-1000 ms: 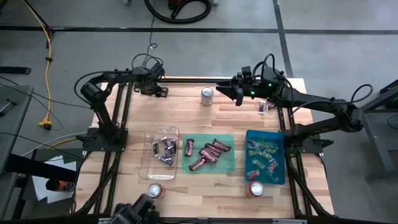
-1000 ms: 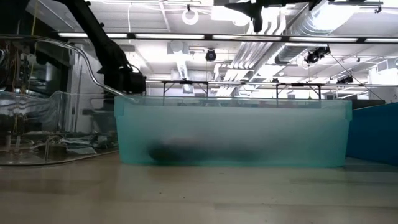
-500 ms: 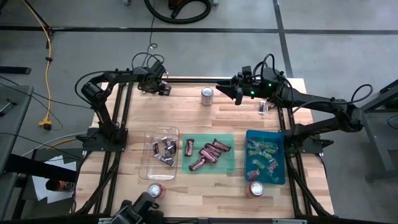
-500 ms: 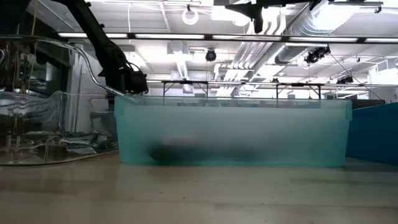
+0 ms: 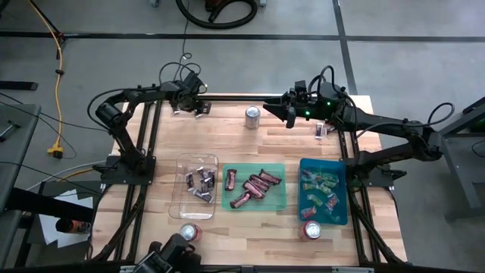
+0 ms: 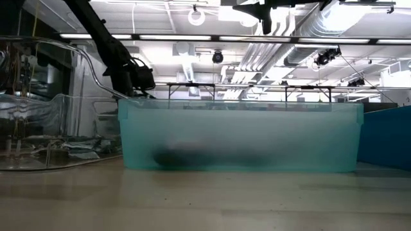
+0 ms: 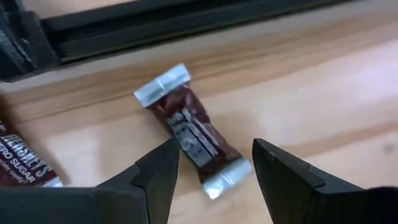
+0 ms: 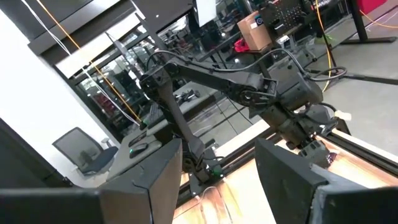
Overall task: Organize candy in baskets
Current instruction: Put the brown white chocolate bar into the transparent bin
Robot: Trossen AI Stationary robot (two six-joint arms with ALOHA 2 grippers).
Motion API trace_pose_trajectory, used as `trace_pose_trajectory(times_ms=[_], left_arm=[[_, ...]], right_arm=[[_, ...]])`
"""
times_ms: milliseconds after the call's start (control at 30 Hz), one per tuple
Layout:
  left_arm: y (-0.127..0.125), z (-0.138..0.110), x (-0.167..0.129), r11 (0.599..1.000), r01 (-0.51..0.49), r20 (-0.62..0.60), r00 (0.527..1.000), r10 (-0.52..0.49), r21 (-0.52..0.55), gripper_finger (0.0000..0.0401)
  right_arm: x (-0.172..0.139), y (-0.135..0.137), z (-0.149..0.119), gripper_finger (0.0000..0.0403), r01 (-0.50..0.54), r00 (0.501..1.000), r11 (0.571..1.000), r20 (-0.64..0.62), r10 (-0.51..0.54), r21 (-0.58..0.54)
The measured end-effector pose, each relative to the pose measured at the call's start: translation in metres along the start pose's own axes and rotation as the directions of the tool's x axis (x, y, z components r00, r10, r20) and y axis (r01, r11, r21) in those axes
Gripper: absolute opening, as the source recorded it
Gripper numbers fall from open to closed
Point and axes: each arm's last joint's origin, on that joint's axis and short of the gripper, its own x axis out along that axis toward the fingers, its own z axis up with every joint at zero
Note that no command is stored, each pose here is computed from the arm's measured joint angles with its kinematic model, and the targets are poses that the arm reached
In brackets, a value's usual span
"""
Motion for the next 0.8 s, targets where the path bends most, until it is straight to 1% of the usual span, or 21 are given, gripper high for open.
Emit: trace_pose_trajectory(times_ms=[100, 267, 367, 433, 533, 600, 667, 700, 733, 800], left_arm=[[0.001, 0.000, 0.004, 0.999, -0.021, 0.003, 1.000, 0.021, -0.049, 0.0193], [0.000, 0.000, 0.015, 0.989, -0.025, -0.004, 1.000, 0.025, -0.146, 0.0193], [-0.003, -0.001, 0.020, 0.989, -0.030, -0.006, 1.000, 0.030, -0.144, 0.0192], [-0.006, -0.002, 0.022, 0.992, -0.040, -0.011, 0.999, 0.038, -0.122, 0.0183], [-0.010, -0.005, 0.021, 0.997, -0.042, -0.019, 0.999, 0.041, -0.057, 0.0141], [-0.011, -0.008, 0.018, 0.999, -0.034, -0.035, 0.999, 0.033, -0.009, 0.0094], [-0.013, -0.012, 0.010, 0.999, -0.001, -0.076, 0.997, 0.004, 0.043, 0.0040], [-0.013, -0.013, 0.006, 0.998, 0.009, -0.084, 0.996, -0.003, 0.070, 0.0023], [-0.013, -0.013, 0.000, 0.996, 0.030, -0.085, 0.996, -0.023, 0.084, 0.0014], [-0.012, -0.012, -0.015, 0.992, 0.051, -0.067, 0.997, -0.044, 0.116, 0.0015]], right_arm=[[0.000, 0.000, 0.000, 0.0197, 0.001, 1.000, 1.000, 0.000, -0.001, 0.000], [0.000, 0.000, 0.000, 0.0197, 0.001, 1.000, 1.000, 0.000, -0.001, 0.000], [0.000, 0.000, 0.000, 0.0197, 0.001, 1.000, 1.000, 0.000, -0.001, 0.000], [0.000, 0.000, 0.000, 0.0197, 0.001, 1.000, 1.000, -0.001, -0.001, 0.000], [0.000, 0.000, 0.000, 0.0197, 0.001, 1.000, 1.000, -0.001, -0.001, 0.000], [0.000, 0.000, 0.000, 0.0197, 0.002, 1.000, 1.000, -0.001, -0.002, 0.000], [0.000, 0.000, 0.000, 0.0197, 0.002, 1.000, 1.000, -0.002, -0.002, 0.000], [0.000, 0.000, 0.000, 0.0197, 0.002, 1.000, 1.000, -0.002, -0.002, 0.000], [0.000, 0.000, 0.000, 0.0197, 0.002, 1.000, 1.000, -0.002, -0.002, -0.004], [0.000, 0.000, 0.000, 0.0197, 0.002, 1.000, 1.000, -0.002, -0.002, -0.022]])
